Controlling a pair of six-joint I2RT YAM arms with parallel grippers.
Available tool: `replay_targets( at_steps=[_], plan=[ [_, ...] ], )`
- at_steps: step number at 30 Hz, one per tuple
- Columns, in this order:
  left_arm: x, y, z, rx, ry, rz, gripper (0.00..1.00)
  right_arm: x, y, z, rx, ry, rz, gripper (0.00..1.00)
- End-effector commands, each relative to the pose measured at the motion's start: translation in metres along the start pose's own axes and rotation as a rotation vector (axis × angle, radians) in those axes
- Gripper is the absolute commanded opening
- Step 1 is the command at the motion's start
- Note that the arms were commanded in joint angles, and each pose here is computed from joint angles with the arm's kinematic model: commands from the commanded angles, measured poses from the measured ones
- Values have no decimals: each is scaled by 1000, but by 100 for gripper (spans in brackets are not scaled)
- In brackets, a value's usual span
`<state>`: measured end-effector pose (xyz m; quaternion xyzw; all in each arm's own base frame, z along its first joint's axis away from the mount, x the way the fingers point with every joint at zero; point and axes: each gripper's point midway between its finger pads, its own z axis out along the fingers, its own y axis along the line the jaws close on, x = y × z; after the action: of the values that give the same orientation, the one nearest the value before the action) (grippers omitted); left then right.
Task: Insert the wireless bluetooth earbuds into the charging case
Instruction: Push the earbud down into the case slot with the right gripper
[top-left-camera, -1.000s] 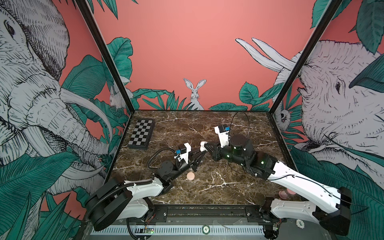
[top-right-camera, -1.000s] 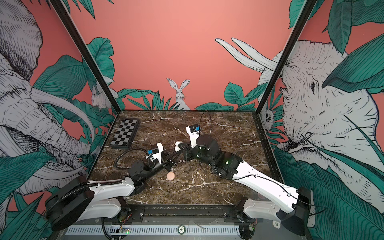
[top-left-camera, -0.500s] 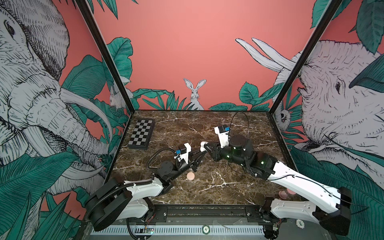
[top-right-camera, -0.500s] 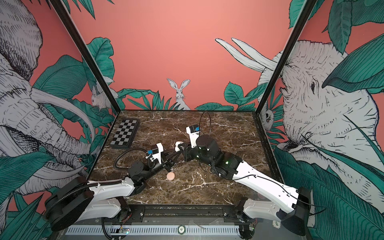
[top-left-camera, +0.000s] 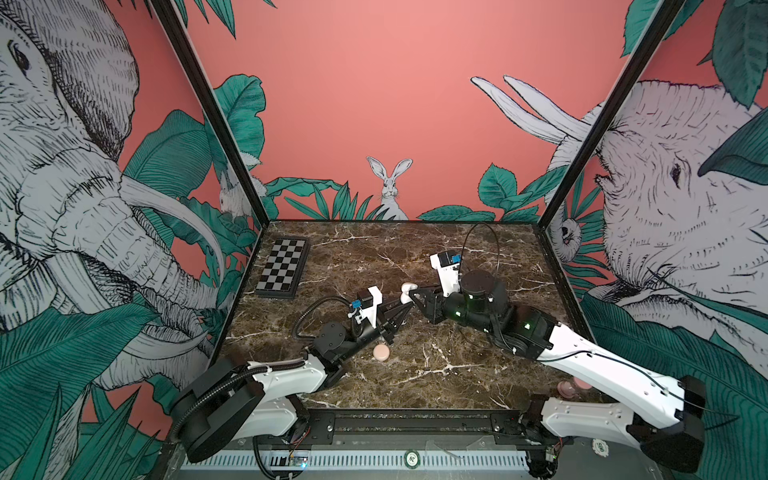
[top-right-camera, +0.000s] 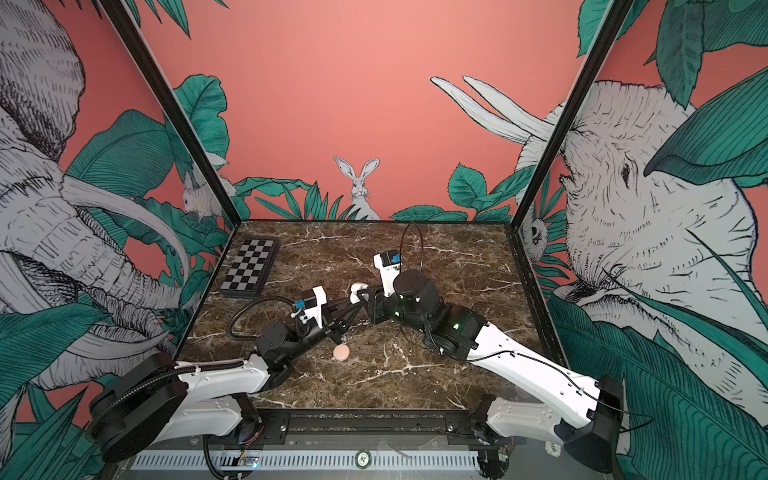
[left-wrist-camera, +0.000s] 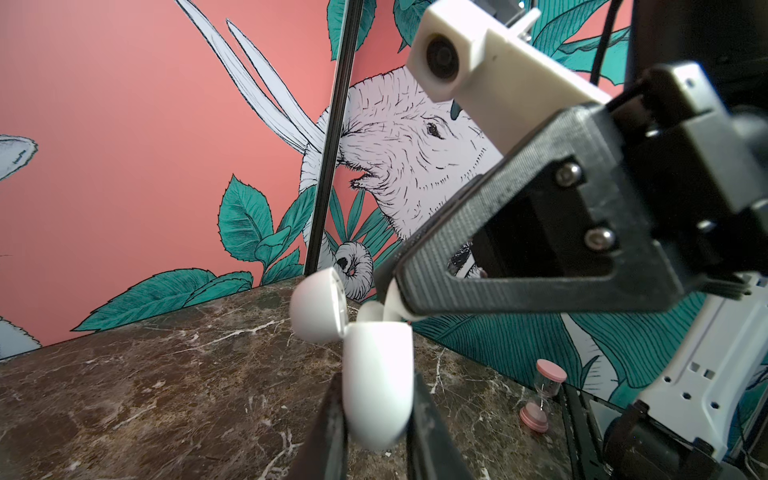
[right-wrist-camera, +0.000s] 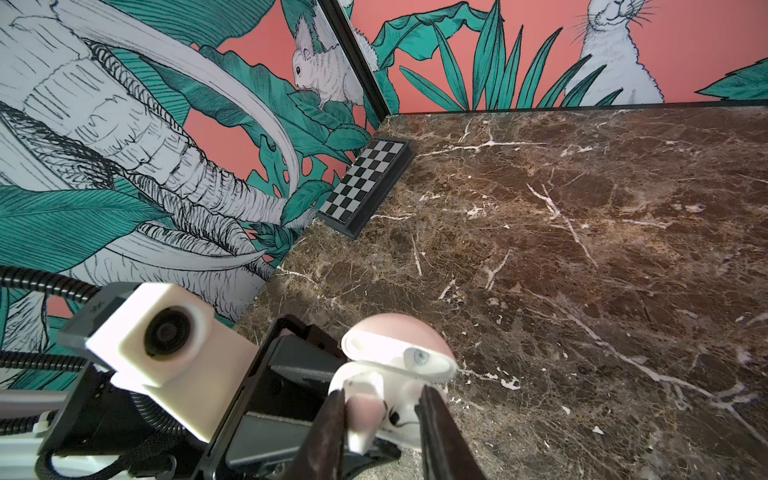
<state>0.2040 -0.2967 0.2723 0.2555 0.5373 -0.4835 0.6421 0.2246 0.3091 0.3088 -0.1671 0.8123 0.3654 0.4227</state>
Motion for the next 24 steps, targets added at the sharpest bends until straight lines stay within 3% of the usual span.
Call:
replay_targets(
  at_steps=[1,24],
  plan=[
    [-26,-11,-1,44,-91,23,0,-13,4,-10,-5,-40,2,31],
    [-23,-8,-2,27,-85,16,0,-17,20,-17,-84,-36,15,37]
  ],
)
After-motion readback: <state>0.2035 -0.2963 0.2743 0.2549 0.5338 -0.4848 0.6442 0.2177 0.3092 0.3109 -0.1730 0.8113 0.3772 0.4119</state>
